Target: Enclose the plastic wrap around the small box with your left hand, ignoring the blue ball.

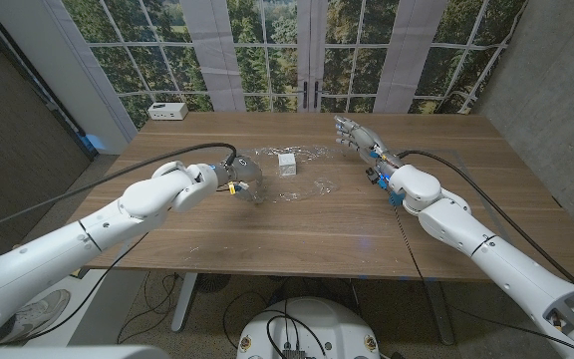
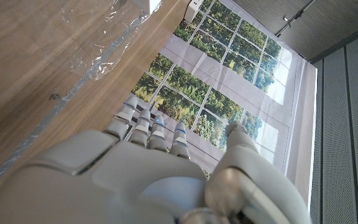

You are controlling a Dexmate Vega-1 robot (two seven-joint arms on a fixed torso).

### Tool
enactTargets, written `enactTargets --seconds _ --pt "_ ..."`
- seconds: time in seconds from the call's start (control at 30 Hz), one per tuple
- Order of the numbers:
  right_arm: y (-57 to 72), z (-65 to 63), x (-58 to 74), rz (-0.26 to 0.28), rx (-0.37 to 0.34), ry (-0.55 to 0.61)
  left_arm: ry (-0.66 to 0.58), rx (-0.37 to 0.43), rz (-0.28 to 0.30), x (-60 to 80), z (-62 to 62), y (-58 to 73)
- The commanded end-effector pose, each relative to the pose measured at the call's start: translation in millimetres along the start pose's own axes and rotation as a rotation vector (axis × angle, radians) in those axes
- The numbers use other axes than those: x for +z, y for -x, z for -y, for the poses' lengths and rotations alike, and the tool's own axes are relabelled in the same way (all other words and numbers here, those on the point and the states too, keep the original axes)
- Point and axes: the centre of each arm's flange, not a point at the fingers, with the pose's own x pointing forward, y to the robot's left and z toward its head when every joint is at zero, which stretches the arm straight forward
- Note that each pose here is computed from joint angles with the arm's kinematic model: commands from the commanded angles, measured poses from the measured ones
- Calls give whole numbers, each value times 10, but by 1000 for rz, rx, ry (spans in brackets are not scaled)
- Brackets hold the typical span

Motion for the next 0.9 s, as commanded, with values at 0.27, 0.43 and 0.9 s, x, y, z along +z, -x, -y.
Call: enactTargets --seconds 0.27,0.43,0.9 --pt "-44 -12 -5 -2 9 -1 -121 35 -19 133 150 -64" --pt "-50 -10 -3 -9 13 4 -160 150 -52 173 216 -31" --pt "-51 -6 1 -10 -1 4 -144 100 -13 207 291 -101"
